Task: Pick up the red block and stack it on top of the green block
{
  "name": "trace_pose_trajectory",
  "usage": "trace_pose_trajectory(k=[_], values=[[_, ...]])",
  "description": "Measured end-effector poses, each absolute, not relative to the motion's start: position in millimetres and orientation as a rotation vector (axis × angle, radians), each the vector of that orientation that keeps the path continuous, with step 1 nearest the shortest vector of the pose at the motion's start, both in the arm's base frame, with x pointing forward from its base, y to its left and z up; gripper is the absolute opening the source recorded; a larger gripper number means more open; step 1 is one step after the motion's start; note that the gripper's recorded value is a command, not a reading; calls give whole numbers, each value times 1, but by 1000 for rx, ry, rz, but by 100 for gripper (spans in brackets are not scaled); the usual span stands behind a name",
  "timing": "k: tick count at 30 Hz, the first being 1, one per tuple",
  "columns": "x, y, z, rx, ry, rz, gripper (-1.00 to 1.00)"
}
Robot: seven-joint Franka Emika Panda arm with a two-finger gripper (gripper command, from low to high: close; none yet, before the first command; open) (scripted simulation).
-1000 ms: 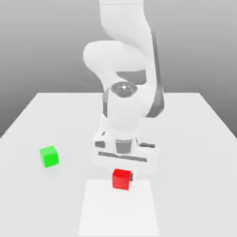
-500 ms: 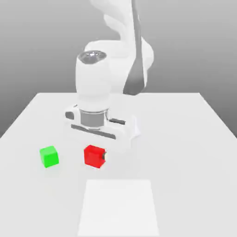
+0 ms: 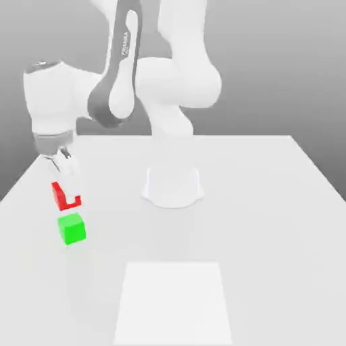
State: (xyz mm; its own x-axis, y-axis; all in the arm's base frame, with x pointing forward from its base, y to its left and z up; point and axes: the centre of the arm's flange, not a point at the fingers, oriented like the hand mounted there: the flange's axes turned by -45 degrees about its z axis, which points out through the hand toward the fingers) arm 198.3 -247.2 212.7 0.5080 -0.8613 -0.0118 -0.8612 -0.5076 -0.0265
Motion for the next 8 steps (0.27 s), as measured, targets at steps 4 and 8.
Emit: trace_pose_trajectory(k=[4, 8], values=[[195, -248, 189, -2712, 1556, -3, -100], [193, -247, 180, -2720, 1563, -1, 100]])
